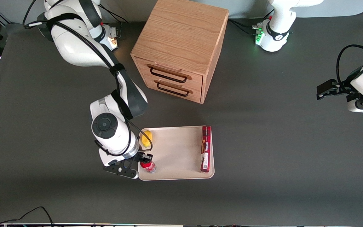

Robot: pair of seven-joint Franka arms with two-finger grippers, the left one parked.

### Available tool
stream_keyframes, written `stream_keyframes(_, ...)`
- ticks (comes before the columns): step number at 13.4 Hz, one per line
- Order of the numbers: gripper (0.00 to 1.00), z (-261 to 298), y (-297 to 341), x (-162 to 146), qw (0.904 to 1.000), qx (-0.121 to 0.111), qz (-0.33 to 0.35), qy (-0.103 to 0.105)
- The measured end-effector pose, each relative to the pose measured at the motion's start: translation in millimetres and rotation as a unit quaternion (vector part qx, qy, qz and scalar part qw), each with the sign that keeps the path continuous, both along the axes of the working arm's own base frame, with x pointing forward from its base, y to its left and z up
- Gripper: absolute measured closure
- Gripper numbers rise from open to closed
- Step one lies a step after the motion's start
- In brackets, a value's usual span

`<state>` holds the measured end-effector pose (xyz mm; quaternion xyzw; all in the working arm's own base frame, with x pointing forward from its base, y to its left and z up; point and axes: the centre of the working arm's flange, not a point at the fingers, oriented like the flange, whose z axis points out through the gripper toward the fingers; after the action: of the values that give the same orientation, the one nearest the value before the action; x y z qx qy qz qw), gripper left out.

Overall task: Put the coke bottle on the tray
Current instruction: 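Lower the bottle onto the tray beside the lemon and open the right gripper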

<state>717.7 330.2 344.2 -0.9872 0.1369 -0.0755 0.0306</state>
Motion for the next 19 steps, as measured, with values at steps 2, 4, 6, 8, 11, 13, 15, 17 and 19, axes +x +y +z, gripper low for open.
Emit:
stream_keyframes(2,0.69,-7,1,3,1.0000,0.003,-0.001,-0.007)
stream_keyframes(4,0.69,-10,0,4,0.9999,0.004,-0.002,-0.012)
stream_keyframes(6,0.69,-13,1,5,0.9999,0.004,-0.001,-0.012)
stream_keyframes(8,0.54,-13,-1,6,0.9999,-0.001,-0.001,-0.015)
stream_keyframes(11,0.22,-10,4,3,0.9998,-0.008,0.005,-0.017)
stream_keyframes(13,0.01,-6,4,0,0.9998,-0.018,0.005,0.000)
stream_keyframes(15,0.00,9,-1,-2,0.9996,-0.026,0.001,0.011)
stream_keyframes(17,0.00,36,-11,-10,0.9988,-0.038,-0.005,0.031)
stream_keyframes(19,0.00,65,-28,-18,0.9982,-0.042,-0.014,0.040)
